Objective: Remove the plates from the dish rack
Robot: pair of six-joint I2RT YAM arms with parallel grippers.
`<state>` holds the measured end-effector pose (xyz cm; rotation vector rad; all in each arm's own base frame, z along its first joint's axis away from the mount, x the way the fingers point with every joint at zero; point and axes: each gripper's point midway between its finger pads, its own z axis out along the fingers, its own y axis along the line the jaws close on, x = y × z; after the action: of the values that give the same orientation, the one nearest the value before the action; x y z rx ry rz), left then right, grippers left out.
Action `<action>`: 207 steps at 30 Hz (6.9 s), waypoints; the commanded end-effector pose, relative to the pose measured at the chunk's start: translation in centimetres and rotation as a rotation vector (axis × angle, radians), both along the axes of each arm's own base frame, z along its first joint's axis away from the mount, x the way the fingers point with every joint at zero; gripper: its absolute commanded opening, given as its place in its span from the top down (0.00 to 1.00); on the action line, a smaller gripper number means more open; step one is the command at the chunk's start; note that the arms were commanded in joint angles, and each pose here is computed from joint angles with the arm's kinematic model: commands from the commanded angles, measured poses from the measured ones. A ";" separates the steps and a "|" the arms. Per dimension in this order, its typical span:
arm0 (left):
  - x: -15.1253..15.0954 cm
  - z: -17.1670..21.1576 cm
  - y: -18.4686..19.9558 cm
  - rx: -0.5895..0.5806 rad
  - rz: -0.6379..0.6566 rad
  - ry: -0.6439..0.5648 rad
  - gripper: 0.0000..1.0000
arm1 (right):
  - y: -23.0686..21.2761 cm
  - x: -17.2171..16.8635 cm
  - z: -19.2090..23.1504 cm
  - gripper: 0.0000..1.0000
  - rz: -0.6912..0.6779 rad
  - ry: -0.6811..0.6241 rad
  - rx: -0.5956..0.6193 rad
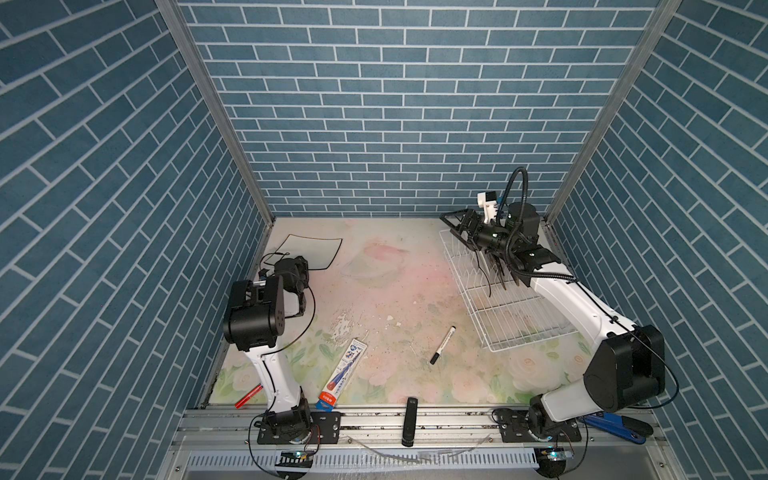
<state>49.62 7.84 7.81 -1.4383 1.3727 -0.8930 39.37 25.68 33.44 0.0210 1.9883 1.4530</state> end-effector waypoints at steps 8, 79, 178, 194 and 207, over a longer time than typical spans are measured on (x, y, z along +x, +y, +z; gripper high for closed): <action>0.7 3.5 0.0 0.029 -0.003 -0.096 0.37 | -0.6 -0.4 2.7 0.04 -0.012 -0.081 -0.001; -11.0 4.7 -4.5 0.348 -0.275 0.130 0.04 | -6.6 -7.2 -0.6 0.10 -0.164 0.003 -0.357; -13.6 6.8 -22.9 0.604 -0.844 -0.010 0.03 | -8.9 4.3 -11.6 0.68 -0.177 0.186 -1.737; -13.5 6.9 -23.2 0.586 -0.851 -0.019 0.03 | -9.7 4.3 -12.3 0.75 -0.171 0.215 -1.763; -13.5 7.0 -23.3 0.584 -0.852 -0.026 0.03 | -10.2 4.6 -12.9 0.78 -0.169 0.232 -1.768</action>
<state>35.68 -14.87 13.72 -0.3920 2.0784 -0.8668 44.10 16.12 21.29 -0.3691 2.6295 -0.6968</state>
